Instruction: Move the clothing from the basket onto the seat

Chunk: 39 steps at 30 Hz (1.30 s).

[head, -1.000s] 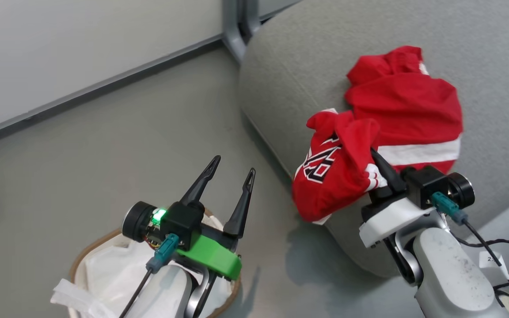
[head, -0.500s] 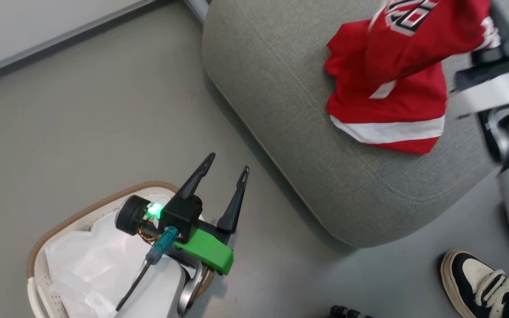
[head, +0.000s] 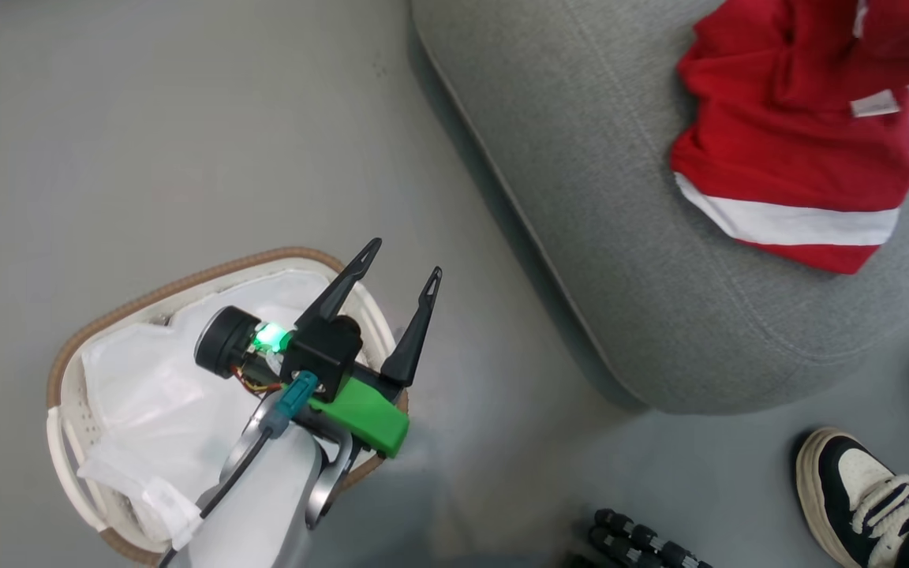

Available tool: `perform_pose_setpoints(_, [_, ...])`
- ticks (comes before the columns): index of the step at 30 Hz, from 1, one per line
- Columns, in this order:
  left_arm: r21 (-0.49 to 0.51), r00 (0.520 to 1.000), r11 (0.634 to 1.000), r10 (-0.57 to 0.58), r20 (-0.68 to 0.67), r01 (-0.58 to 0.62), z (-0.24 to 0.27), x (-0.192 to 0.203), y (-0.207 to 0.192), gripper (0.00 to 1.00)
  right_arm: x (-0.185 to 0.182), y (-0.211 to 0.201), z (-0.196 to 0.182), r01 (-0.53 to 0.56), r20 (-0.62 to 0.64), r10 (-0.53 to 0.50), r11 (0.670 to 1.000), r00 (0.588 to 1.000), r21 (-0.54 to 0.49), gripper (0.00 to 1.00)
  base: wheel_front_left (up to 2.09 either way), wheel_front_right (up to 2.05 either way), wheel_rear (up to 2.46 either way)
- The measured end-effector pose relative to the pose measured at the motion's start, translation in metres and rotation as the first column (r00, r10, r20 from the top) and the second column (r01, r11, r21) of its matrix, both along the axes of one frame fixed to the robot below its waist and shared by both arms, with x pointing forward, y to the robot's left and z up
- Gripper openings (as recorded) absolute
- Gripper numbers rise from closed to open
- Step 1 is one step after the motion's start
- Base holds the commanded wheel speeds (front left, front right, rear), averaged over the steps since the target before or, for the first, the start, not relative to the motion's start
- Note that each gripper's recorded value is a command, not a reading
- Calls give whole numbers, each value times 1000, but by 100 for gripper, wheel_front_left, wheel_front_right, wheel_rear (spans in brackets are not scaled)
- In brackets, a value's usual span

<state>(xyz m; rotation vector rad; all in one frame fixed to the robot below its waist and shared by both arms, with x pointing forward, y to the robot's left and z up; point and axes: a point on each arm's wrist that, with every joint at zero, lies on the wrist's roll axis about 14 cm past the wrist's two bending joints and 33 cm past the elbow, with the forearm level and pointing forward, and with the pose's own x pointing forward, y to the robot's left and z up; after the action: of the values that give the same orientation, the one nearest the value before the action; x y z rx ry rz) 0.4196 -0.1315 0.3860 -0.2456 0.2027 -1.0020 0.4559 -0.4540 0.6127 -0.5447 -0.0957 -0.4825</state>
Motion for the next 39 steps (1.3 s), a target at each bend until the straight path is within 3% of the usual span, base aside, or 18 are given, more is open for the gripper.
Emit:
perform_pose_setpoints(7, [23,998,999,40,-42,-39,-22,11,14,100,12,-3,-88,82,-152,-63,989,986,124,0,0,0,0])
perform_pose_setpoints(8, [27,998,999,45,-47,-44,-25,12,16,100,12,0,-101,88,-178,-61,986,982,144,22,0,0,0])
perform_pose_setpoints(9, [31,997,998,52,-55,-50,-27,13,19,100,11,4,-117,96,-205,-59,980,977,172,30,0,0,0])
perform_pose_setpoints(10, [36,996,998,58,-62,-56,-30,13,21,100,10,7,-130,102,-226,-57,975,973,195,87,0,0,0])
perform_pose_setpoints(11, [44,996,997,62,-66,-59,-33,13,23,100,8,11,-141,107,-249,-53,972,967,209,100,0,0,0])
perform_pose_setpoints(16, [59,995,995,79,-61,-75,-32,15,29,100,-12,19,-165,130,-296,-52,959,954,250,100,0,0,0])
perform_pose_setpoints(28, [90,987,983,158,-8,-157,-9,19,50,100,-65,51,-180,117,-279,-15,929,960,351,100,0,0,0])
perform_pose_setpoints(34, [99,964,959,263,46,-267,11,27,76,100,-54,89,-166,-15,-209,102,923,973,384,100,0,0,0])
perform_pose_setpoints(39, [138,910,899,405,92,-415,18,36,117,100,-26,139,-154,-168,-128,242,891,962,421,100,0,0,0])
